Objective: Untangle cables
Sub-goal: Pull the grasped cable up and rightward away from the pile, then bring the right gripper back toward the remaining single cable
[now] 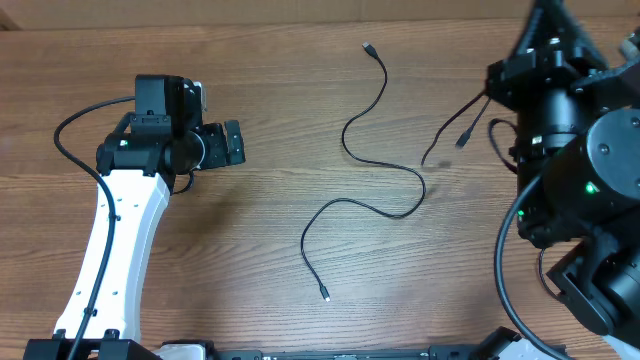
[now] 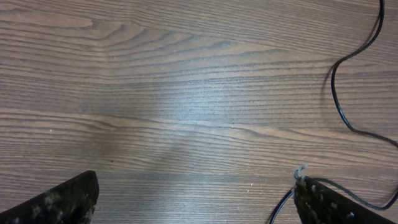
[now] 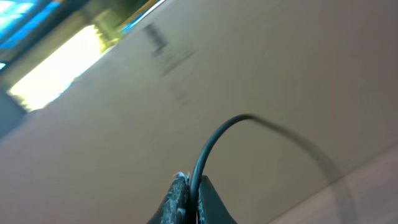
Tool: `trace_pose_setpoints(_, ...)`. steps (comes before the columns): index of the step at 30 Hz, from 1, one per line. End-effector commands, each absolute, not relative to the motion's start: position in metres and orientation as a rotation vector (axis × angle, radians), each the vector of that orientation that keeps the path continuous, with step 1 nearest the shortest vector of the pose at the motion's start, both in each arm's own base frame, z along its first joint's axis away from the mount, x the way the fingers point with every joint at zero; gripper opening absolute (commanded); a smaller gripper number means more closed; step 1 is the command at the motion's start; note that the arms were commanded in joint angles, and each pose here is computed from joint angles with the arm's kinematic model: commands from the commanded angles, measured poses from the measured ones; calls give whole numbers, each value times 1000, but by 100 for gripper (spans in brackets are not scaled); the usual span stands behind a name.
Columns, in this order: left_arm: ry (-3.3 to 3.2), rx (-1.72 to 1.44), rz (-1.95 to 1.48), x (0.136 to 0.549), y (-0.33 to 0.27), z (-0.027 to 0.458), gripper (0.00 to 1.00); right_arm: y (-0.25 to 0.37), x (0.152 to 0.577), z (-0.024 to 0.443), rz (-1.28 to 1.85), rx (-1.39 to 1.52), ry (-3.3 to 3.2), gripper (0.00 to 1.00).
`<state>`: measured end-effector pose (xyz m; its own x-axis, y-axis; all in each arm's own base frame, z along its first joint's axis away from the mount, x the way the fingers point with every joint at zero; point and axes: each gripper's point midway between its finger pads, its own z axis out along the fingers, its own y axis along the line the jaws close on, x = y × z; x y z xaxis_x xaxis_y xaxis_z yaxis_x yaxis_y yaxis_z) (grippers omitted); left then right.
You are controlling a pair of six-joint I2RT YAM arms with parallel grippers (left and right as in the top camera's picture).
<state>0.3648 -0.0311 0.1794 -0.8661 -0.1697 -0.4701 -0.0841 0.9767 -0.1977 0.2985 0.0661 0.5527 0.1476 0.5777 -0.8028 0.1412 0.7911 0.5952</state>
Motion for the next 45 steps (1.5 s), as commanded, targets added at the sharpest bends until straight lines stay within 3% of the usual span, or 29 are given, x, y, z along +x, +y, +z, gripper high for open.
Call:
trace_pose_setpoints(1, 2599, -153, -235, 366, -31, 187, 99, 12, 294, 555, -4, 711, 1371, 4)
trace_pose_setpoints(4, 2599, -154, -235, 366, -31, 187, 99, -29, 309, 533, -196, 775, 1406, 4)
trace_pose_setpoints(11, 2599, -154, -235, 366, -31, 187, 100, -100, 344, 475, -328, 927, 1528, 4)
trace_pose_setpoints(19, 2599, -154, -235, 366, -31, 187, 100, -192, 386, 397, -298, 1078, 1699, 4)
trace_pose_setpoints(28, 2599, -154, -235, 366, -31, 187, 100, -278, 402, 290, -198, 1306, 1862, 4)
trace_pose_setpoints(41, 2599, -154, -235, 366, -31, 187, 100, -311, 395, 156, -201, 1558, 2083, 5)
trace_pose_setpoints(43, 2599, -154, -235, 366, -31, 187, 100, -310, 394, 141, -203, 1577, 2117, 20)
trace_pose_setpoints(44, 2599, -154, -235, 366, -31, 187, 100, -310, 394, 134, -204, 1586, 2133, 41)
trace_pose_setpoints(45, 2599, -154, -235, 366, -31, 187, 100, -309, 393, 131, -204, 1590, 2141, 56)
